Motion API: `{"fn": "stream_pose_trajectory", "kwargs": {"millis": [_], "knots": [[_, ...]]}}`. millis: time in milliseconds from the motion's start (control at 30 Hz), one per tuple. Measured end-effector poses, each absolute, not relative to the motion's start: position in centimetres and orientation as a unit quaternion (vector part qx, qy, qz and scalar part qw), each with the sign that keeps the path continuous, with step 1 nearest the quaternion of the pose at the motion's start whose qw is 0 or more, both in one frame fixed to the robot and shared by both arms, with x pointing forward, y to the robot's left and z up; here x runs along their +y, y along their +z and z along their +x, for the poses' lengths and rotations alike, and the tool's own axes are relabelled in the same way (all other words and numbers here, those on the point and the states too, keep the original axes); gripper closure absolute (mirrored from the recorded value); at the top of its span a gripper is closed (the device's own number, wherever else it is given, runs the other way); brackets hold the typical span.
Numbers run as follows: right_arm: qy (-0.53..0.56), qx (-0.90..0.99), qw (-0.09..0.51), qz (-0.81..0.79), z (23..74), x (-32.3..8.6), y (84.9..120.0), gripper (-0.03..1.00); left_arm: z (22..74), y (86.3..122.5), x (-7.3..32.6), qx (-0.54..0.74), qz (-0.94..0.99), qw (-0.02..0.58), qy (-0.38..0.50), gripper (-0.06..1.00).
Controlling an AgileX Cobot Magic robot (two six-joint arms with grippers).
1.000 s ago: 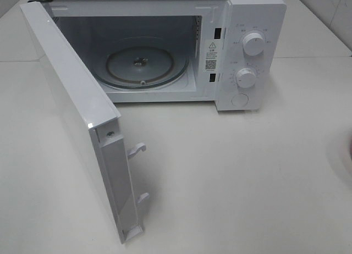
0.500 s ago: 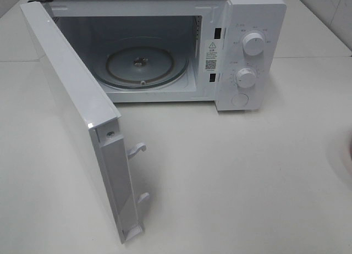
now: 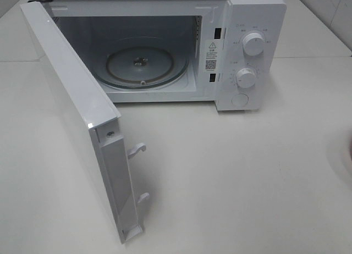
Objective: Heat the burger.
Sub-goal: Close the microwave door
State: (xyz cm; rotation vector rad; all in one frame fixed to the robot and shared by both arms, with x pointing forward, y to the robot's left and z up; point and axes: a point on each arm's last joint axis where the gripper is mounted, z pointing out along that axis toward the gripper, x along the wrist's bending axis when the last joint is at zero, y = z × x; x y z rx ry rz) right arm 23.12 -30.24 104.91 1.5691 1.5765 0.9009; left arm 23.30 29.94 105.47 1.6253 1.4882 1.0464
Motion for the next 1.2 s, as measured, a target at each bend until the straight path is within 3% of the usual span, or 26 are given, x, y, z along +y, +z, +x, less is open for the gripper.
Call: {"fn": "stream_pose_trajectory", "kwargs": {"millis": [233,467,633,800,867,933,967,1067,1133,1200], "knots": [[0.35,0.613,0.363,0.609,23.12,-30.24,104.91,0.21,23.3,105.47,29.94,0.573,0.626,0.344,0.403,-0.05],[0.35,0.615,0.362,0.607,23.12,-30.2,104.91,0.0,23.3,105.47,29.94,0.573,0.626,0.344,0.403,-0.05],[0.351,0.615,0.362,0.607,23.12,-30.19,104.91,-0.01,23.3,105.47,29.94,0.573,0.626,0.344,0.403,-0.05],[0.351,0.614,0.361,0.607,23.12,-30.19,104.91,0.07,23.3,105.47,29.94,0.573,0.626,0.344,0.403,-0.05],[0.351,0.614,0.362,0.607,23.12,-30.2,104.91,0.17,23.3,105.47,29.94,0.573,0.626,0.344,0.403,-0.05],[0.351,0.614,0.362,0.607,23.12,-30.2,104.91,0.2,23.3,105.47,29.94,0.573,0.626,0.344,0.403,-0.05],[0.351,0.614,0.362,0.607,23.12,-30.2,104.91,0.27,23.3,105.47,29.94,0.573,0.626,0.344,0.403,-0.05],[0.351,0.614,0.362,0.607,23.12,-30.2,104.91,0.3,23.3,105.47,29.94,0.573,0.626,0.344,0.403,-0.05],[0.35,0.614,0.362,0.607,23.12,-30.21,104.91,0.41,23.3,105.47,29.94,0.573,0.626,0.344,0.403,-0.05],[0.35,0.614,0.362,0.607,23.12,-30.21,104.91,0.43,23.3,105.47,29.94,0.573,0.626,0.344,0.403,-0.05]]}}
